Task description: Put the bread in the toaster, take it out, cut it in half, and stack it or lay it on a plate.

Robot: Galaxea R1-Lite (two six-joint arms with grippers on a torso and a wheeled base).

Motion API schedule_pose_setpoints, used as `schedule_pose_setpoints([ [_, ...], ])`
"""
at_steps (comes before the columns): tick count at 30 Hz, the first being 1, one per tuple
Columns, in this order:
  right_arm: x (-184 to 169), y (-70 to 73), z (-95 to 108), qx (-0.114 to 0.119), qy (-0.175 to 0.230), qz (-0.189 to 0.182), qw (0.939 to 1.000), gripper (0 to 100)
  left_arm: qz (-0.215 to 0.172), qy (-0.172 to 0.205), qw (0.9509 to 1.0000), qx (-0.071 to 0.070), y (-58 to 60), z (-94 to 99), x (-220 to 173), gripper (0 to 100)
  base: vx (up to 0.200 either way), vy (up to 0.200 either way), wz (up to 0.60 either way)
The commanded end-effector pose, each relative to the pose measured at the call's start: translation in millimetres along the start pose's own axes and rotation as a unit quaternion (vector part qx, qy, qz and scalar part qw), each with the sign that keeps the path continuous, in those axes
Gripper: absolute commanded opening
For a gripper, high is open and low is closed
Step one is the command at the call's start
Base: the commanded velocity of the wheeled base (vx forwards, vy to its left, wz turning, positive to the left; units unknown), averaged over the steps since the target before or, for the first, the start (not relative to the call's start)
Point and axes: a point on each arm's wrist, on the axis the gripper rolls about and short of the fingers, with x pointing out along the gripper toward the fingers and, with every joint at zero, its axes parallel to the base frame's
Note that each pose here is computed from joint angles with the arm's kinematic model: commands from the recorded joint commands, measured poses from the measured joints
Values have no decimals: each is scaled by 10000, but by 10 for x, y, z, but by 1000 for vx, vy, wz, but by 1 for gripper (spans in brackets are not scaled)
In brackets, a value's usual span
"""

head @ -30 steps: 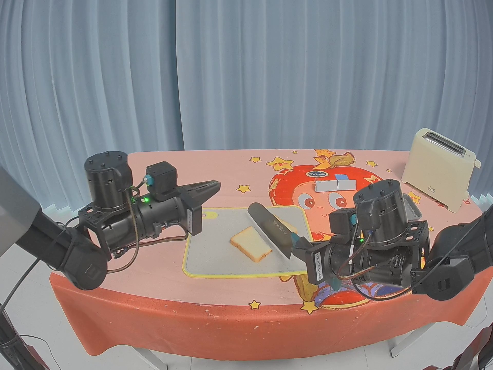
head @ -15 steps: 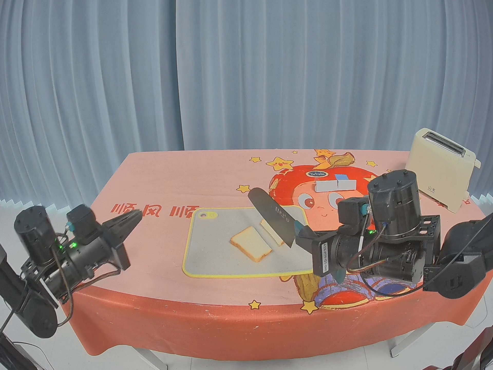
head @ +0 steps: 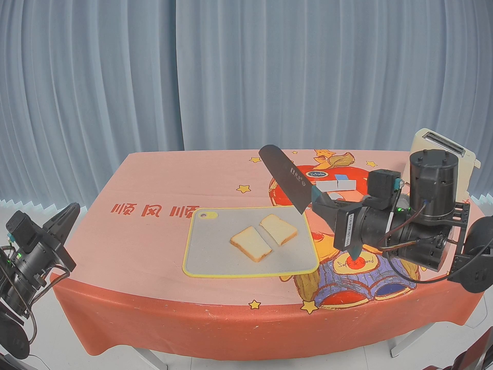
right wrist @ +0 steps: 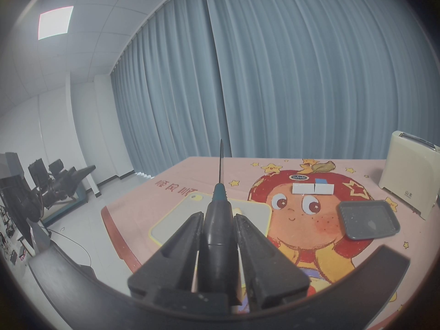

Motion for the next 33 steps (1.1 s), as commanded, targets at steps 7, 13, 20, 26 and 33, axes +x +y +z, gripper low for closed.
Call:
schedule_pose_setpoints([
  [7,-312,-14,215,84,-530,118,9985,0,183,242,9995,70,-71,116,-699,0,0,0,0],
  [13,-387,2,229,65,-581,174,9981,0,186,601,9980,78,-289,-4,-1071,0,0,0,0],
  [20,-495,-18,243,-20,-661,202,9976,0,145,1001,9948,-78,-525,-275,-1458,0,0,0,0],
  [26,-521,-19,234,-80,-687,226,9973,0,455,790,9957,129,-658,-418,-1703,0,0,0,0],
  [33,-543,-17,242,-160,-733,237,9969,0,1876,1014,9760,-439,-597,-417,-1716,0,0,0,0],
])
